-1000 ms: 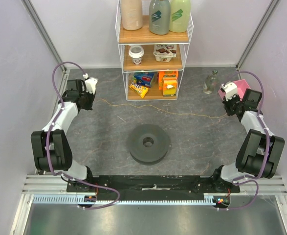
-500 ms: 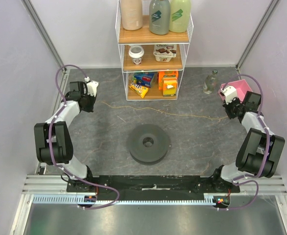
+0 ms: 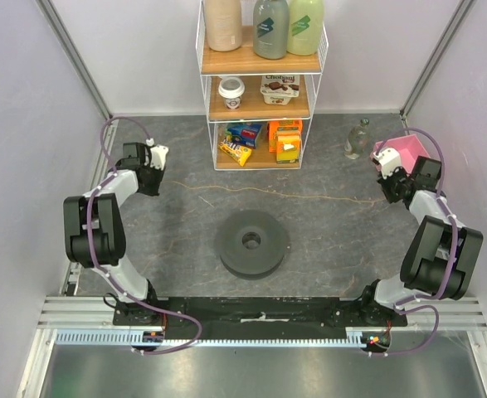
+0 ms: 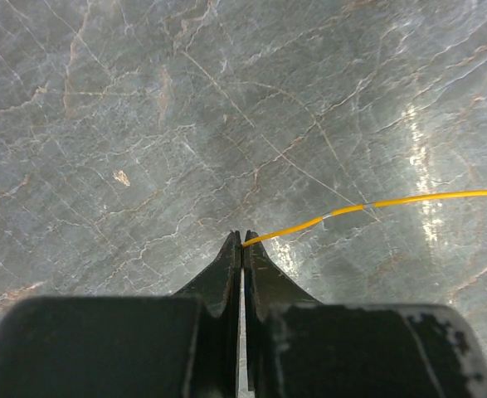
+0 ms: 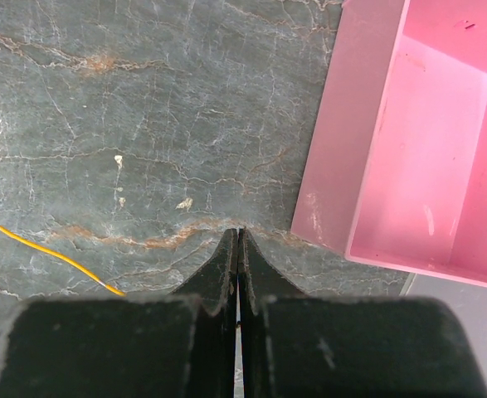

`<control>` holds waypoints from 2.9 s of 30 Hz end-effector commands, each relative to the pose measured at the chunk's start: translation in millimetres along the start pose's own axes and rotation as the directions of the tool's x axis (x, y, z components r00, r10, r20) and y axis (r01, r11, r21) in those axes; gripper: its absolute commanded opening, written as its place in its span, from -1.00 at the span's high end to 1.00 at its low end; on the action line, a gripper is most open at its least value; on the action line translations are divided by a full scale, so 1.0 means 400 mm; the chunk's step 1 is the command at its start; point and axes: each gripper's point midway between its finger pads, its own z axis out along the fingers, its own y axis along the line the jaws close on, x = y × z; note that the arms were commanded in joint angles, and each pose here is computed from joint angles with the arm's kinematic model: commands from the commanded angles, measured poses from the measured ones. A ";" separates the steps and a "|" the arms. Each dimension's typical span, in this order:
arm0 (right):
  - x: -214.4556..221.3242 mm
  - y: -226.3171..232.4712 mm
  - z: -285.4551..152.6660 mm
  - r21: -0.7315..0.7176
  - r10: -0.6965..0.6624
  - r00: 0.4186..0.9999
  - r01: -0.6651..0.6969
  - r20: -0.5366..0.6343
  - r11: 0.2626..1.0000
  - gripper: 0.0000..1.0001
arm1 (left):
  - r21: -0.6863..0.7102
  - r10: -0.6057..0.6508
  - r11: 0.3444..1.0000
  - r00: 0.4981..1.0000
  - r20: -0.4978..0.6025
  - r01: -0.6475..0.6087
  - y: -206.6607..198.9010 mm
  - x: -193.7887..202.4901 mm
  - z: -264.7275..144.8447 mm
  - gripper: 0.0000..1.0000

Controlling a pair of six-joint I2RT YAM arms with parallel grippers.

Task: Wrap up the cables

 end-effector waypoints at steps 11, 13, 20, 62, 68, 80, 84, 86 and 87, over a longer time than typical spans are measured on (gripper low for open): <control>0.029 -0.003 0.021 0.015 -0.040 0.999 0.040 -0.022 0.999 1.00 | -0.092 -0.027 0.996 0.996 -0.080 0.020 0.056 0.029 0.048 0.97; 0.030 -0.001 0.021 0.012 -0.044 0.999 0.044 -0.022 0.999 1.00 | -0.095 -0.056 0.994 0.994 -0.089 0.048 0.064 0.032 0.054 0.97; 0.014 0.005 0.004 0.006 -0.048 0.999 0.048 -0.006 0.999 1.00 | -0.082 -0.123 0.990 0.985 -0.121 0.113 0.074 0.037 0.064 0.96; -0.731 0.229 -0.392 -0.578 0.735 0.538 -0.469 0.413 0.668 1.00 | 0.414 0.063 0.474 0.499 0.864 -0.777 -1.005 -0.577 -0.697 -0.26; -0.755 0.269 -0.405 -0.626 0.778 0.504 -0.481 0.375 0.613 1.00 | 0.463 0.018 0.420 0.517 0.856 -0.781 -1.095 -0.585 -0.658 -0.26; -0.792 0.301 -0.411 -0.659 0.801 0.480 -0.478 0.358 0.581 1.00 | 0.642 -0.189 0.364 0.621 0.761 -0.675 -1.245 -0.594 -0.660 -0.28; -0.792 0.304 -0.409 -0.660 0.804 0.478 -0.481 0.354 0.576 1.00 | 0.685 -0.228 0.369 0.653 0.722 -0.629 -1.258 -0.597 -0.645 -0.17; -0.793 0.305 -0.411 -0.662 0.803 0.478 -0.479 0.355 0.577 1.00 | 0.691 -0.239 0.370 0.656 0.716 -0.621 -1.265 -0.597 -0.647 0.08; -0.793 0.305 -0.410 -0.661 0.804 0.477 -0.480 0.356 0.577 1.00 | 0.694 -0.246 0.369 0.655 0.714 -0.618 -1.265 -0.600 -0.651 0.27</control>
